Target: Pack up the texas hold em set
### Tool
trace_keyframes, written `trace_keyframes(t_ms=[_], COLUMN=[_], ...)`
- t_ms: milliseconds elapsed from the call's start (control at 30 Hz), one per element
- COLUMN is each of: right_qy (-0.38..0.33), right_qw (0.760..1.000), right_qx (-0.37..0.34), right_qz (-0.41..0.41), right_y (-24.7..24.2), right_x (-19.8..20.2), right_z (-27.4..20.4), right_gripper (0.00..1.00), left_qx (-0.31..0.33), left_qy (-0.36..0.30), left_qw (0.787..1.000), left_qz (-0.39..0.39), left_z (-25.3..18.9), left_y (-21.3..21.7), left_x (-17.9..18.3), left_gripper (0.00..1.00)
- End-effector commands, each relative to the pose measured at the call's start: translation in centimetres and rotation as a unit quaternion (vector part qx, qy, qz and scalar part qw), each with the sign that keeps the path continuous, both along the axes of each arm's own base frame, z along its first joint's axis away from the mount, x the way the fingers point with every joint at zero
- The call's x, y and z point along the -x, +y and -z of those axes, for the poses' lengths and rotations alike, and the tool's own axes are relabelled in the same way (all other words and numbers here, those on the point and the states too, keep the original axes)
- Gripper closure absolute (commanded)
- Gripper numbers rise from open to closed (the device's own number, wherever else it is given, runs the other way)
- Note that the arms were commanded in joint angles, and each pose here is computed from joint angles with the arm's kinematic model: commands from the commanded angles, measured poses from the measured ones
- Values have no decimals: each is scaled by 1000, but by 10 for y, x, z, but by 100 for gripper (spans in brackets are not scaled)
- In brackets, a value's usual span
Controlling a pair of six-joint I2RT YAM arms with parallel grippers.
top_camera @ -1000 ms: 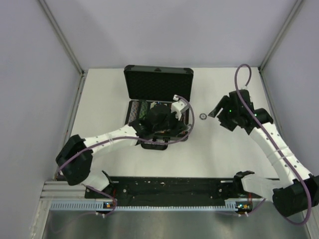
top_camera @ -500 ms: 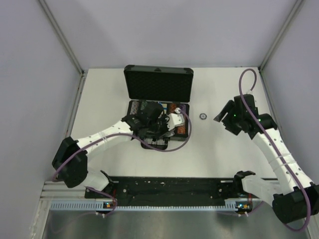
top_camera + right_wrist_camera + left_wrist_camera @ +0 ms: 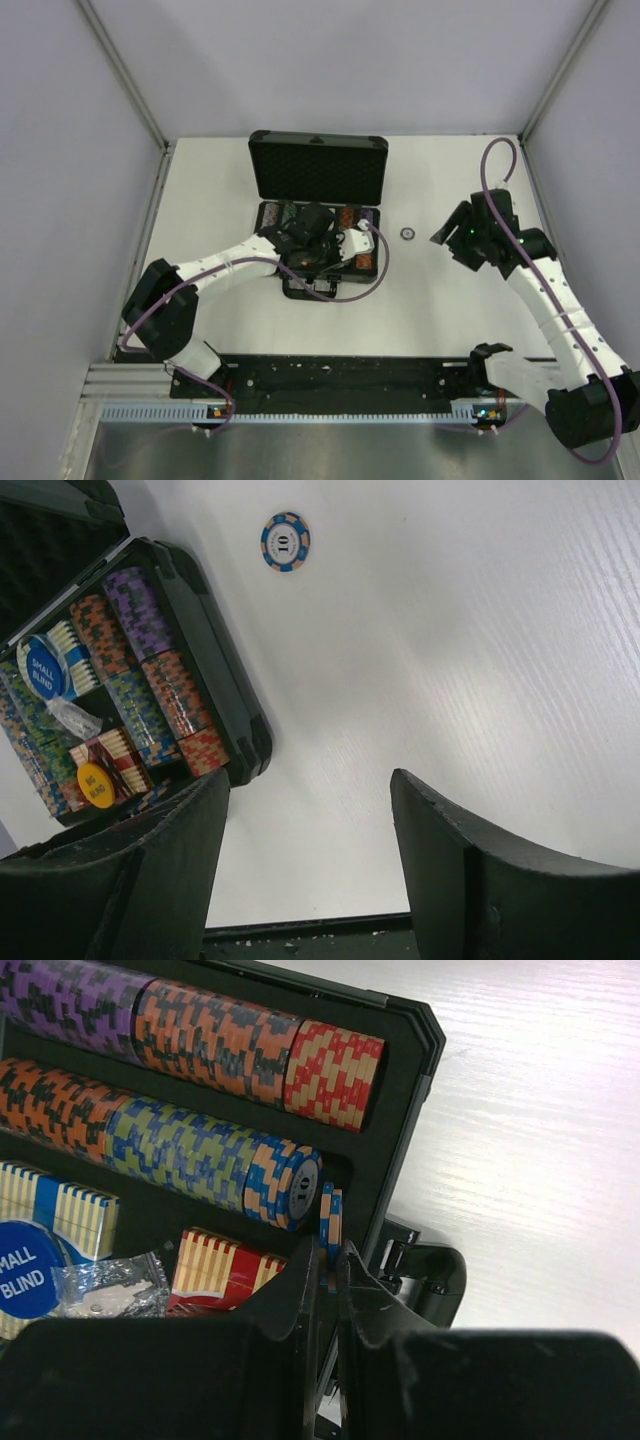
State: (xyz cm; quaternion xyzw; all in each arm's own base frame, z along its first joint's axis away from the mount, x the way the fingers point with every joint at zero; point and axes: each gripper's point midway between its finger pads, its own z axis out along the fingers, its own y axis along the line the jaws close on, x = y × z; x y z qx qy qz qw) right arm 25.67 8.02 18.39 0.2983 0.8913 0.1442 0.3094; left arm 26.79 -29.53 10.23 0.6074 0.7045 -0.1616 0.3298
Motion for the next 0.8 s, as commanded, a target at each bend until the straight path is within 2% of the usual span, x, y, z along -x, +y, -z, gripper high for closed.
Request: trace_keyframes(t_ms=[0,167,467,667,767], right_qy=[-2,2,6,9,7], right_qw=[1000,1000,1000,1000,1000], right_qx=[-2,-2,-5,-6,-7], right_qz=[6,6,7,7,7], right_y=[-3,-3,-3,-2,-2], right_x=[-2,-1,1,3,2], right_z=[2,6,9,11,10], right_gripper=[35,35,35,35,35], left_qx=[19,17,8,12,9], left_qy=[-58,-80,-62,-66,-71], left_qw=[998,996,995,992,990], left_qz=[-1,-46,-83,-110,-120], left_z=[-21,-23,-12,-14,-13], left_y=[-12,-12,-14,-14,-11], left_x=[-27,-46,-54,-61,-64], left_gripper=[100,100,100,81,75])
